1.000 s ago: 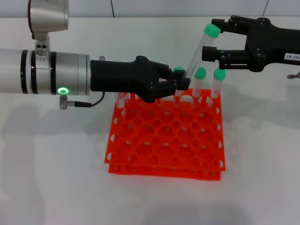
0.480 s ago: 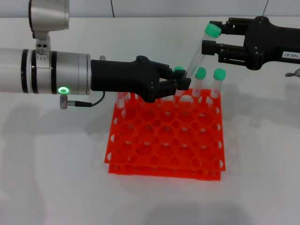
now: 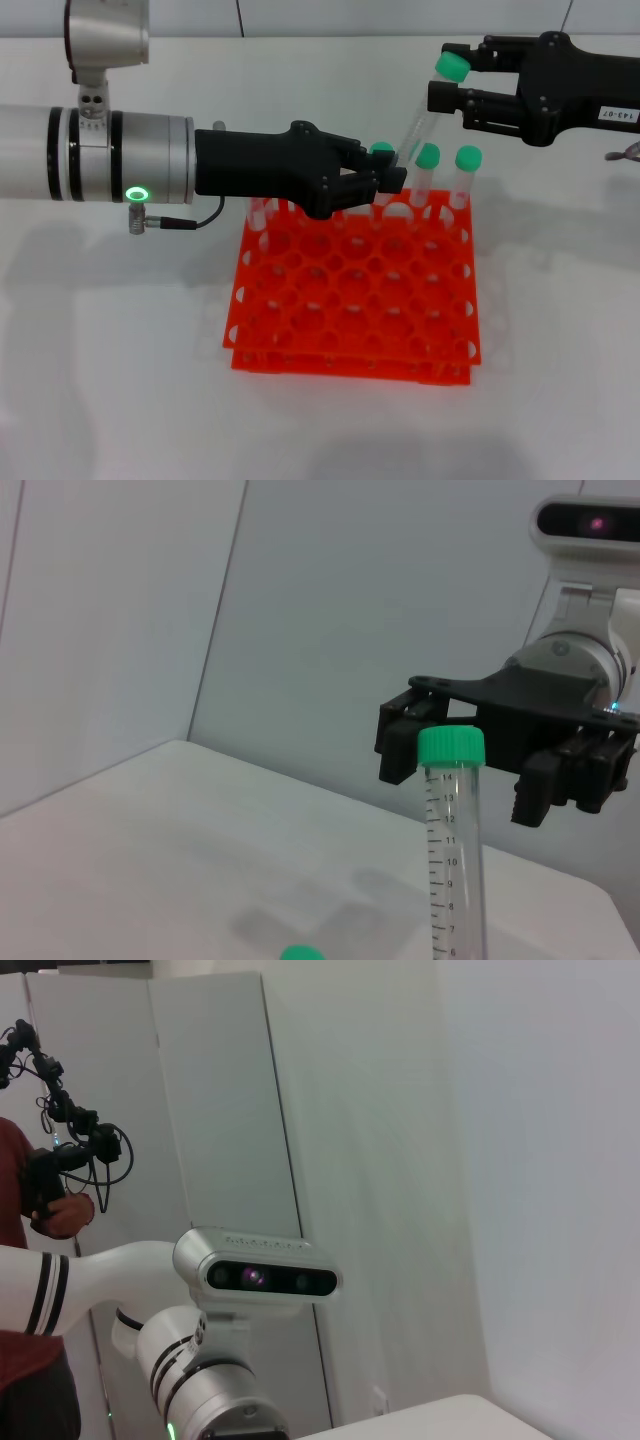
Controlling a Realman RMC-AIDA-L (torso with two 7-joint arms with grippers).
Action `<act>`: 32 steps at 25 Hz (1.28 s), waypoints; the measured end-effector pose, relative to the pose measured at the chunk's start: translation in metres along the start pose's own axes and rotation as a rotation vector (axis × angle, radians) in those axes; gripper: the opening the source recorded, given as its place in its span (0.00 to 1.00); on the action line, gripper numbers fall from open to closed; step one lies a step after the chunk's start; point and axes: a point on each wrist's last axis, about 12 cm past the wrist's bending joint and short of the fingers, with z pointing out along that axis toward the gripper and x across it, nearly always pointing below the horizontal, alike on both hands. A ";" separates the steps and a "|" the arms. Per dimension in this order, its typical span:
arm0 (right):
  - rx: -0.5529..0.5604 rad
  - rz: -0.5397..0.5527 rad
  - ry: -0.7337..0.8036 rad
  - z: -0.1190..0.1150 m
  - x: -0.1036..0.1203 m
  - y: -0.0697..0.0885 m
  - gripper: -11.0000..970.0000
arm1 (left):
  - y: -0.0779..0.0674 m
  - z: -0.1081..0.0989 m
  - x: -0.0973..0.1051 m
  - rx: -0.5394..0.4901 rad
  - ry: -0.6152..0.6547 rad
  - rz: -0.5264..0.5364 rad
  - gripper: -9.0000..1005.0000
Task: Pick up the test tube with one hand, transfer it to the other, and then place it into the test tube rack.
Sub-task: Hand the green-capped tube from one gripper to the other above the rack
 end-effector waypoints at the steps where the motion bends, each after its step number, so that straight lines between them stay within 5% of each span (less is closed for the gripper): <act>1: 0.000 0.000 0.000 0.000 0.000 0.000 0.51 | 0.000 0.000 0.000 0.000 0.001 0.000 0.20; 32: -0.006 0.001 0.001 0.008 -0.001 -0.003 0.30 | -0.001 0.003 0.000 0.008 0.007 0.003 0.18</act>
